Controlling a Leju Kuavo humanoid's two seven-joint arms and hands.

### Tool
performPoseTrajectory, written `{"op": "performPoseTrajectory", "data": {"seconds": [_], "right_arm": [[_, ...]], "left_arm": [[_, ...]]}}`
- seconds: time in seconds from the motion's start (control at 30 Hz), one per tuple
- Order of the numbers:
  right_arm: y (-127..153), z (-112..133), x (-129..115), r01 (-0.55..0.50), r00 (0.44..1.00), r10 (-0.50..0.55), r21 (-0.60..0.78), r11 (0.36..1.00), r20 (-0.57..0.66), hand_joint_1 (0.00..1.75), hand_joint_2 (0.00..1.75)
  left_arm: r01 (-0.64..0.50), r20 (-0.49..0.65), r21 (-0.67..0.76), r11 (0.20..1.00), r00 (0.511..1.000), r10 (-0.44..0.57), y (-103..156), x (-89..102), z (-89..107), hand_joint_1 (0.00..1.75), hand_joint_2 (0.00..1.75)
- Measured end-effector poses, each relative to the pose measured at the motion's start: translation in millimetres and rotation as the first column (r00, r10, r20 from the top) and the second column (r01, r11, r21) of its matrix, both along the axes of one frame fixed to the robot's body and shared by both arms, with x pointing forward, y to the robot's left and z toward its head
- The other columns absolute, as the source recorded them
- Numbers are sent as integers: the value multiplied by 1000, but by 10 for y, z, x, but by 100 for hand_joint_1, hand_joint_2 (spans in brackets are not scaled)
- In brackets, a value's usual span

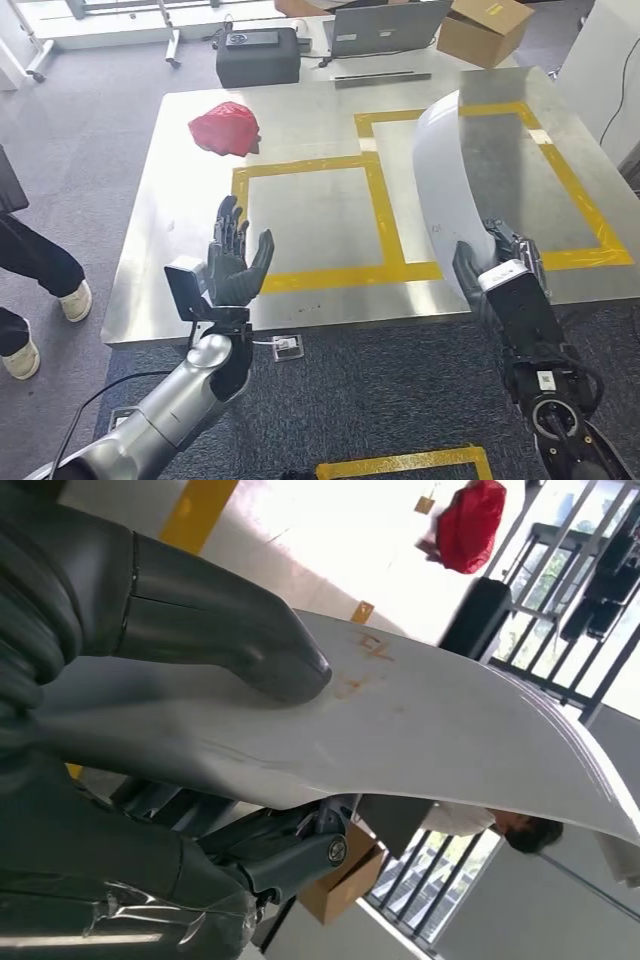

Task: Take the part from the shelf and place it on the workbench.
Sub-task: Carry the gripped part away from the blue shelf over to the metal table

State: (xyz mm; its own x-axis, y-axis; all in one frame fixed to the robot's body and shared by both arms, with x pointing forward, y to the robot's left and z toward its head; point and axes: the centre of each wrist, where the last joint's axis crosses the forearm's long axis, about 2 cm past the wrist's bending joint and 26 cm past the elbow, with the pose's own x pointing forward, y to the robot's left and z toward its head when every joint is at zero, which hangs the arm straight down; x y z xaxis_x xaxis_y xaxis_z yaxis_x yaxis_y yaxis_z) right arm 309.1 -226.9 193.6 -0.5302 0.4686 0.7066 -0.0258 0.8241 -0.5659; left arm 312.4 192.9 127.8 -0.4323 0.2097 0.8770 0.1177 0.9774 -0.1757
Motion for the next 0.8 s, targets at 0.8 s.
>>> {"op": "performPoseTrajectory", "data": {"seconds": [0.8], "right_arm": [[150, 140, 161, -75, 997, 73, -72, 995, -30, 175, 175]], "left_arm": [[-48, 38, 15, 999, 998, 47, -35, 50, 80, 0, 175]]}}
